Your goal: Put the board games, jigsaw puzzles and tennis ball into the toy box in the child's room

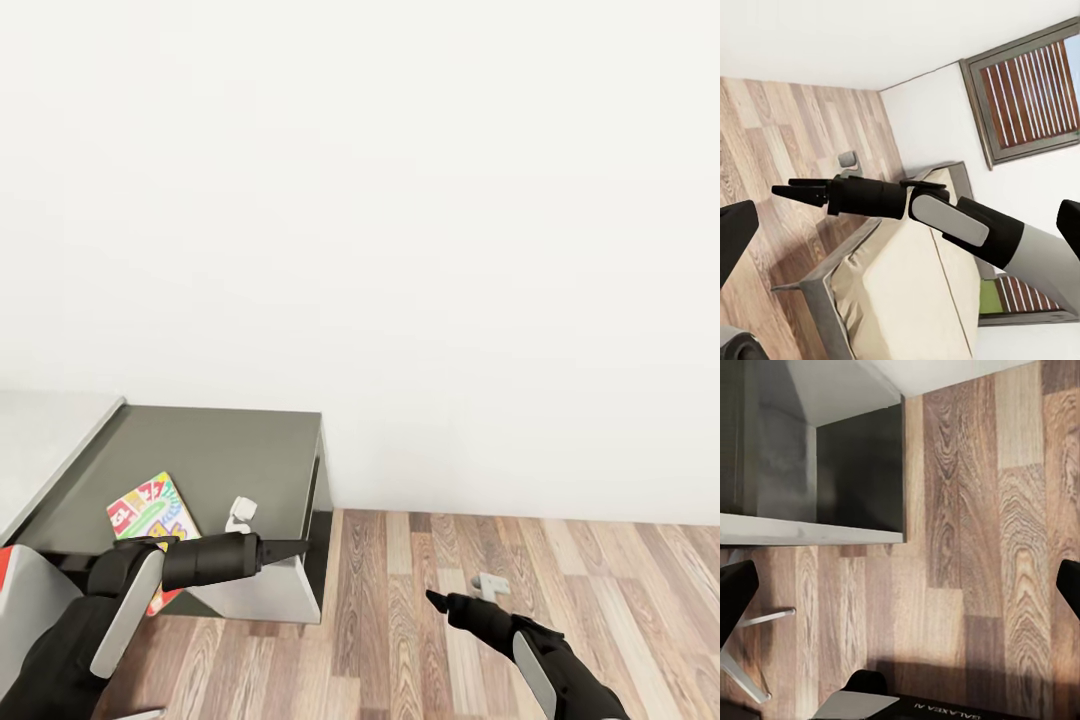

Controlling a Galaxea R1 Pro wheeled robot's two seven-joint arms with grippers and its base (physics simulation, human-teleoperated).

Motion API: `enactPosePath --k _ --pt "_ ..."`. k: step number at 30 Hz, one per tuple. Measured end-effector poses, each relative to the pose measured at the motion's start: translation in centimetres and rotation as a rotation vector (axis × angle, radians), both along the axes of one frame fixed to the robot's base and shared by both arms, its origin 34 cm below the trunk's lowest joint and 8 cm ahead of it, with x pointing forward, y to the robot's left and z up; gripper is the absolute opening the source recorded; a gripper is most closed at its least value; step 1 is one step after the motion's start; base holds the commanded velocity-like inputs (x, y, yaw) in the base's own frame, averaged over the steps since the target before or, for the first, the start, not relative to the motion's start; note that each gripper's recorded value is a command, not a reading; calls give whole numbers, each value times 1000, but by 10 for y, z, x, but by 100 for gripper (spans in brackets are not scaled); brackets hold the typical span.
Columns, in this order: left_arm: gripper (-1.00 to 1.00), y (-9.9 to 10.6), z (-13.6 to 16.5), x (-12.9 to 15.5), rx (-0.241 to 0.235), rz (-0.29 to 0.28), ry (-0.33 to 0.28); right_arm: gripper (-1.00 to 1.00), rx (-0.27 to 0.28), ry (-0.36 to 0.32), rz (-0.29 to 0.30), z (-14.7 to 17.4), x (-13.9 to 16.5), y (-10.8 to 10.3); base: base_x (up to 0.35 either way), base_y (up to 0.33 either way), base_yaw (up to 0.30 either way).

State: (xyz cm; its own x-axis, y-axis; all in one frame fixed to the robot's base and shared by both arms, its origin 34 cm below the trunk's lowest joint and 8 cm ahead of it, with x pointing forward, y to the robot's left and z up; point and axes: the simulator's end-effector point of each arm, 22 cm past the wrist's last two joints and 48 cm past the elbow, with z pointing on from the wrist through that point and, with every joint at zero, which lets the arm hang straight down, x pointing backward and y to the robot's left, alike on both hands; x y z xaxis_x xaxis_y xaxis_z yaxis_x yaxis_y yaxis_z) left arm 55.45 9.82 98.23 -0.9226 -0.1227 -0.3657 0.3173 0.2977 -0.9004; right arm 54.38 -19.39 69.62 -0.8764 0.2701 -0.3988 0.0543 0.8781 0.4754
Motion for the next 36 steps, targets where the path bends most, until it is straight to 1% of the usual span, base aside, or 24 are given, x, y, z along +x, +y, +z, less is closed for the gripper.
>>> enactPosePath --k 3,7,15,17,20,22,25,29,30,32,33,36 --pt "100 0 2 0 0 0 -5 100 -6 -7 -5 -3 -4 -1 0 0 0" --pt "100 0 5 0 0 0 -11 100 -8 8 -7 -8 -13 -1 0 0 0" --pt "100 1 12 0 1 -2 -24 100 -6 -6 0 -3 -10 0 0 0 0" --pt "100 1 14 0 1 -2 -30 100 7 -14 5 0 -8 3 0 0 0" --pt "100 1 17 0 1 -3 -36 100 97 -49 42 15 -5 17 0 0 0" --pt "100 1 21 0 -4 -6 -43 100 142 -76 62 27 -1 17 0 0 0" --pt "100 -1 33 -4 -46 -26 -56 100 186 -105 82 41 5 12 0 0 0" --pt "100 5 47 -11 -88 -56 -73 100 256 -107 104 57 8 18 0 0 0" --pt "100 6 48 -11 -92 -59 -76 100 266 -112 105 60 9 19 0 0 0" --pt "100 9 57 -15 -119 -77 -84 100 313 -128 95 71 12 19 0 0 0" --pt "100 9 60 -17 -128 -82 -87 100 326 -133 90 74 14 18 0 0 0" --pt "100 12 75 -24 -186 -113 -102 100 394 -149 48 88 19 11 0 0 0"
